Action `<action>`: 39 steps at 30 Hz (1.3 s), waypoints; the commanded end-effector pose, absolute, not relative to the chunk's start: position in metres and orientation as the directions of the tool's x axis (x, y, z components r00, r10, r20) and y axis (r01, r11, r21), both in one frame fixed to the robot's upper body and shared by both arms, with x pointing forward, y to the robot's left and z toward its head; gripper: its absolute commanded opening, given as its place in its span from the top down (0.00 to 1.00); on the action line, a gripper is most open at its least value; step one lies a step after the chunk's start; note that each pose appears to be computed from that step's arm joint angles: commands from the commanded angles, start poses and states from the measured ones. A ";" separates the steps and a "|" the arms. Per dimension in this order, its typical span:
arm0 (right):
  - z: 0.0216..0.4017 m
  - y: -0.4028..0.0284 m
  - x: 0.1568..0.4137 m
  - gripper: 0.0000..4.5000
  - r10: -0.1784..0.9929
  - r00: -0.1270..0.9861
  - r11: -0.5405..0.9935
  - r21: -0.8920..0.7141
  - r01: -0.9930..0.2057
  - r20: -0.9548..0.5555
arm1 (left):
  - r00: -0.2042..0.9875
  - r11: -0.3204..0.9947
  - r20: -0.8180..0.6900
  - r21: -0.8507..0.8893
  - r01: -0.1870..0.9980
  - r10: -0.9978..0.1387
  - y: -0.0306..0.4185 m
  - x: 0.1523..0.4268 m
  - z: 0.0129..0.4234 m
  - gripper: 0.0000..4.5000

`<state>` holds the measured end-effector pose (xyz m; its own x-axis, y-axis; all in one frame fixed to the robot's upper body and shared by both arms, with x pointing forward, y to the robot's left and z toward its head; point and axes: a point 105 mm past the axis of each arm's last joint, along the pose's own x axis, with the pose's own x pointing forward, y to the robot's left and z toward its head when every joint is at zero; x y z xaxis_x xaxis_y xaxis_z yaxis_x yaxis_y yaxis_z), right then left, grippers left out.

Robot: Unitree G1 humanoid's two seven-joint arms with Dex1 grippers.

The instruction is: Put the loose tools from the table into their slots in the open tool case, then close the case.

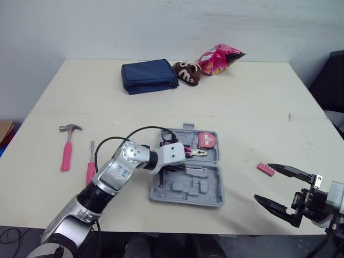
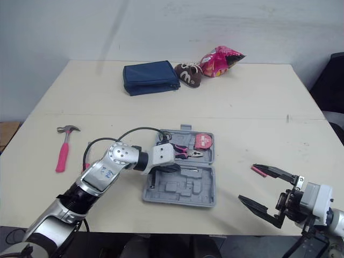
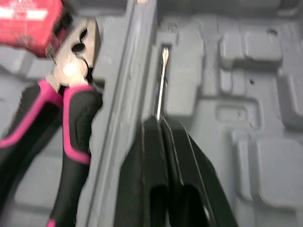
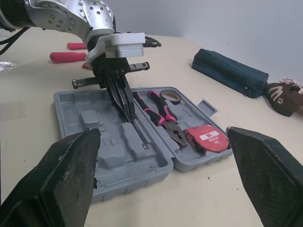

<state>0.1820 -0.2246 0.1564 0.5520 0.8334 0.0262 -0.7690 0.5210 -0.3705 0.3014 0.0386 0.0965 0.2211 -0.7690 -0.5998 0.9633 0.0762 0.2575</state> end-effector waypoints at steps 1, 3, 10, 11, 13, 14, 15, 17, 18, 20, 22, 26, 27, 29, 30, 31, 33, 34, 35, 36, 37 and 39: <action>0.162 -0.226 0.182 0.00 0.825 0.562 0.535 -0.399 -0.744 0.057 | 0.207 0.109 -0.661 0.188 0.976 -0.721 0.054 0.299 0.065 0.99; 0.165 -0.230 0.181 0.00 0.818 0.573 0.542 -0.406 -0.736 0.054 | 0.200 0.089 -0.485 0.242 0.966 -0.852 0.048 0.297 0.101 0.99; 0.171 -0.257 0.175 0.00 0.787 0.617 0.559 -0.427 -0.711 0.003 | 0.194 0.119 -0.208 0.327 0.938 -0.959 0.111 0.282 0.158 0.99; 0.172 -0.264 0.174 0.00 0.780 0.626 0.560 -0.432 -0.707 -0.013 | 0.228 0.163 -0.178 0.318 0.934 -0.957 0.128 0.282 0.165 0.99; 0.172 -0.277 0.172 0.00 0.764 0.645 0.567 -0.439 -0.697 -0.038 | 0.323 0.267 -0.151 0.304 0.914 -0.934 0.159 0.283 0.172 0.88; 0.173 -0.284 0.171 0.00 0.753 0.656 0.573 -0.443 -0.689 -0.046 | 0.369 0.316 -0.145 0.295 0.902 -0.918 0.172 0.283 0.174 0.82; 0.173 -0.291 0.170 0.00 0.742 0.669 0.581 -0.447 -0.680 -0.054 | 0.420 0.366 -0.146 0.295 0.883 -0.896 0.186 0.283 0.175 0.72; 0.172 -0.308 0.167 0.00 0.710 0.699 0.598 -0.457 -0.659 -0.079 | 0.557 0.505 -0.140 0.286 0.814 -0.819 0.224 0.280 0.177 0.51; 0.171 -0.316 0.166 0.00 0.697 0.711 0.604 -0.461 -0.650 -0.091 | 0.614 0.559 -0.147 0.292 0.776 -0.775 0.243 0.277 0.176 0.39; 0.171 -0.329 0.163 0.00 0.673 0.732 0.618 -0.464 -0.635 -0.104 | 0.712 0.656 -0.156 0.296 0.695 -0.684 0.278 0.268 0.175 0.21; 0.168 -0.341 0.160 0.00 0.648 0.752 0.634 -0.461 -0.620 -0.121 | 0.807 0.753 -0.166 0.293 0.589 -0.567 0.319 0.257 0.174 0.02; 0.158 -0.373 0.150 0.00 0.573 0.803 0.679 -0.454 -0.577 -0.165 | 0.943 0.897 -0.169 0.296 0.327 -0.288 0.405 0.220 0.177 0.00; 0.157 -0.379 0.149 0.00 0.554 0.815 0.688 -0.456 -0.564 -0.172 | 0.960 0.918 -0.161 0.291 0.268 -0.230 0.420 0.211 0.180 0.00; 0.154 -0.393 0.145 0.00 0.512 0.840 0.710 -0.464 -0.531 -0.178 | 0.984 0.948 -0.145 0.286 0.139 -0.101 0.450 0.193 0.183 0.00; 0.152 -0.400 0.142 0.00 0.485 0.854 0.722 -0.466 -0.511 -0.186 | 0.989 0.960 -0.148 0.273 0.056 -0.015 0.468 0.180 0.183 0.00; 0.150 -0.406 0.140 0.00 0.464 0.864 0.731 -0.467 -0.498 -0.195 | 0.984 0.960 -0.164 0.280 -0.015 0.063 0.484 0.167 0.180 0.00; 0.146 -0.416 0.136 0.00 0.428 0.880 0.742 -0.476 -0.472 -0.206 | 0.966 0.951 -0.186 0.285 -0.122 0.180 0.506 0.144 0.175 0.00; 0.145 -0.421 0.134 0.00 0.408 0.889 0.750 -0.478 -0.457 -0.210 | 0.953 0.941 -0.199 0.295 -0.164 0.228 0.514 0.133 0.171 0.00; 0.144 -0.425 0.133 0.00 0.395 0.894 0.755 -0.480 -0.447 -0.212 | 0.944 0.935 -0.207 0.301 -0.189 0.257 0.519 0.127 0.168 0.00; 0.142 -0.427 0.132 0.00 0.389 0.896 0.758 -0.478 -0.443 -0.215 | 0.940 0.931 -0.213 0.309 -0.194 0.267 0.520 0.123 0.165 0.00; 0.141 -0.427 0.132 0.00 0.393 0.893 0.756 -0.476 -0.449 -0.218 | 0.941 0.932 -0.214 0.309 -0.190 0.263 0.520 0.122 0.163 0.00; 0.140 -0.425 0.133 0.00 0.409 0.885 0.747 -0.475 -0.464 -0.221 | 0.946 0.935 -0.209 0.307 -0.178 0.249 0.518 0.124 0.161 0.00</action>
